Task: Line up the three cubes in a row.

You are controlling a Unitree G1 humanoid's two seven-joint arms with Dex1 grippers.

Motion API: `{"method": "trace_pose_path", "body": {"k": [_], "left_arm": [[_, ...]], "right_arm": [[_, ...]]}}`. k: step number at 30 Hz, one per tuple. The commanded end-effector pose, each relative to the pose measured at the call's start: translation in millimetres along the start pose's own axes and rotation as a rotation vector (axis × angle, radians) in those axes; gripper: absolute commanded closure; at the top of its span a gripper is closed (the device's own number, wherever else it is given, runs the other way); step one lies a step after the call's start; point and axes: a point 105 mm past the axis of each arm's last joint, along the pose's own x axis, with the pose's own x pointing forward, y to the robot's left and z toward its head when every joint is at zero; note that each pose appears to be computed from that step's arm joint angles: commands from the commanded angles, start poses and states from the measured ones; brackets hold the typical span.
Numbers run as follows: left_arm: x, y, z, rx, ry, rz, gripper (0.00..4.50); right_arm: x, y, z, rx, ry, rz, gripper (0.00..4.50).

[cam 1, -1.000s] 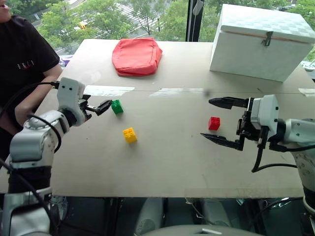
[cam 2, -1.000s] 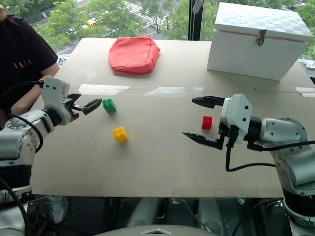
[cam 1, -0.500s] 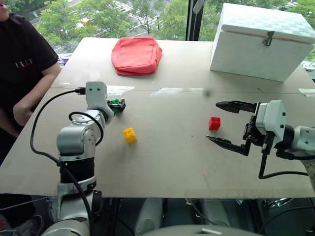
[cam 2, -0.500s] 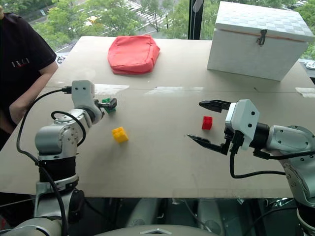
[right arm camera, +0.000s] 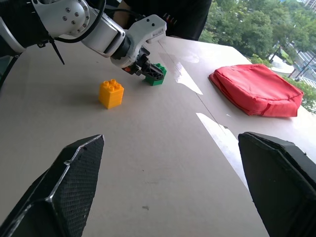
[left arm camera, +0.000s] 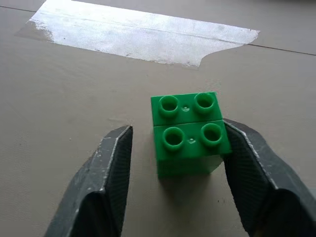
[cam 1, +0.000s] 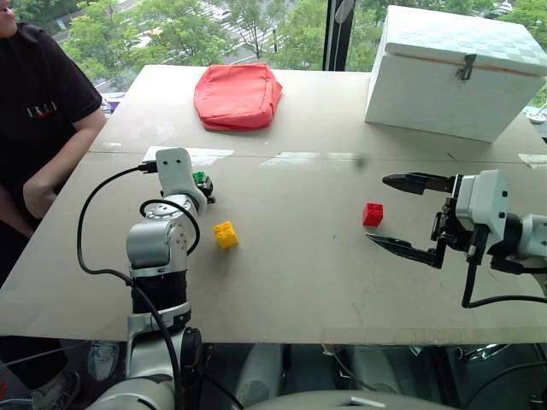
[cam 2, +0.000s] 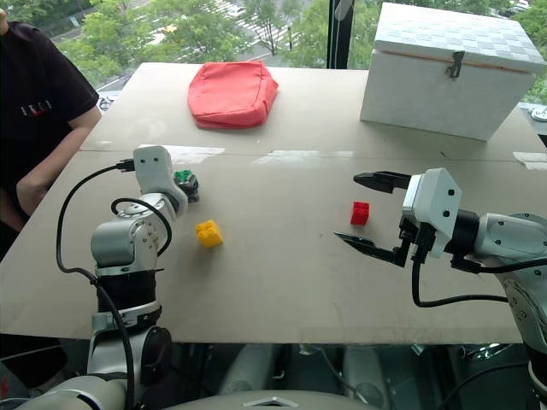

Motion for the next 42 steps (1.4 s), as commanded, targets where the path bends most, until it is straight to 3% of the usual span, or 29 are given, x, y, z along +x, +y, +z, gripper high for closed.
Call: {"method": "trace_pose_path", "body": {"k": [1,5,8,11,13,15,17,25,33,42], "left_arm": [[0,2,13,0.011,-0.055,-0.003,3.26],[-3,11,15,0.049,-0.078,-0.027,3.25],[-11,4,36,0.100,-0.193,-0.183,3.25],[-41,-39,59,0.198,-0.305,-0.646,3.25],[-59,-57,61,0.302,-0.316,-0.884,3.25],[-80,-74,52,0.396,-0.250,-1.180,3.25],[-85,-81,45,0.465,-0.181,-1.342,3.25],[-68,-127,17,0.807,-0.070,-1.601,3.25],[-60,-158,12,0.907,-0.070,-1.622,3.25],[-55,-170,2,0.908,-0.087,-1.630,3.25]], "right_arm": [[-6,-2,10,-0.041,-0.017,-0.016,0.00],[-6,-1,10,-0.035,-0.014,-0.021,0.00],[-6,0,9,-0.031,-0.011,-0.028,0.00],[-7,-2,9,-0.047,-0.007,-0.063,0.00],[-9,-5,9,-0.044,-0.020,-0.099,0.00],[-12,-7,5,-0.008,-0.043,-0.154,0.00],[-15,-5,0,0.034,-0.027,-0.162,0.00],[-38,14,-21,0.113,0.139,-0.170,0.00],[-60,27,-35,0.174,0.212,-0.210,0.00],[-64,34,-35,0.196,0.198,-0.228,0.00]]}}
